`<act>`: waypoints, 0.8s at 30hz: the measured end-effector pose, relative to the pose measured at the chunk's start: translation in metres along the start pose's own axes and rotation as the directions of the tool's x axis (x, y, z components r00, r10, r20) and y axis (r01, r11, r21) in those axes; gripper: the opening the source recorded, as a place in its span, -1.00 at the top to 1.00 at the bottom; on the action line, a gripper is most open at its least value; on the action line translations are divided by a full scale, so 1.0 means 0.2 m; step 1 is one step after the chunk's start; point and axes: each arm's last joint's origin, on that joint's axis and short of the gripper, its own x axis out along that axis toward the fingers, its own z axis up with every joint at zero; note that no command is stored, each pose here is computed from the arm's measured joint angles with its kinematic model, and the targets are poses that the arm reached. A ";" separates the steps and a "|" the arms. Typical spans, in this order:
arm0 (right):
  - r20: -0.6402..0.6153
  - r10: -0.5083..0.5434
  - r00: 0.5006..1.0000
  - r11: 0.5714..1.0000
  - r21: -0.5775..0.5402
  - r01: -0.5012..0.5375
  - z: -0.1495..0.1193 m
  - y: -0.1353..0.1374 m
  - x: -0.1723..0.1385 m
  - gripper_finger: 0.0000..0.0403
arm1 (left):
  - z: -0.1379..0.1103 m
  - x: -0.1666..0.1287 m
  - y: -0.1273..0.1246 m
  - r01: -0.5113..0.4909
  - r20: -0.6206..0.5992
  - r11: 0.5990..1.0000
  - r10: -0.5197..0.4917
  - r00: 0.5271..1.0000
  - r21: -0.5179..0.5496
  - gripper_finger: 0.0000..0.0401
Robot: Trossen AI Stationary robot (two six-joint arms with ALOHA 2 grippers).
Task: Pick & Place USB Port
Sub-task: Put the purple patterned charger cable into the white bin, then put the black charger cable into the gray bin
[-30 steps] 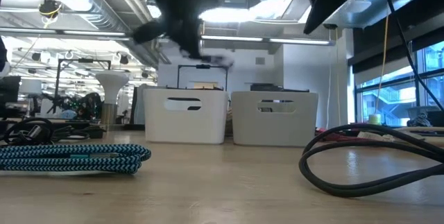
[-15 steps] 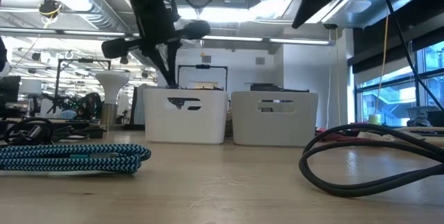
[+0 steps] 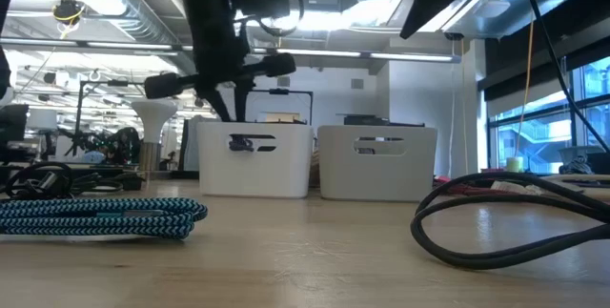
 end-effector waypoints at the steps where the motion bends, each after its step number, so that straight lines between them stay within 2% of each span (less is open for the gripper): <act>1: -0.001 0.000 1.000 1.000 0.000 0.000 0.00 0.00 0.00 0.19 | 0.00 0.00 0.00 -0.002 -0.001 1.000 0.002 1.000 -0.001 0.86; 14: 0.000 0.000 1.000 1.000 0.001 0.000 0.00 0.00 0.00 0.19 | 0.00 0.01 0.01 -0.025 -0.011 0.991 0.023 1.000 -0.131 0.53; 19: -0.008 -0.001 1.000 1.000 0.000 0.001 0.00 0.00 0.00 0.19 | -0.02 -0.03 0.00 -0.079 -0.185 0.983 0.047 0.982 -0.167 0.42; 22: -0.036 -0.004 0.999 1.000 0.009 0.004 -0.02 0.00 0.00 0.19 | -0.02 -0.12 -0.02 -0.093 -0.167 0.951 0.044 0.985 -0.295 0.41; 24: -0.063 -0.007 0.998 1.000 0.017 0.009 -0.03 0.00 0.00 0.19 | -0.02 -0.20 -0.04 -0.102 -0.103 0.887 0.062 0.993 -0.449 0.42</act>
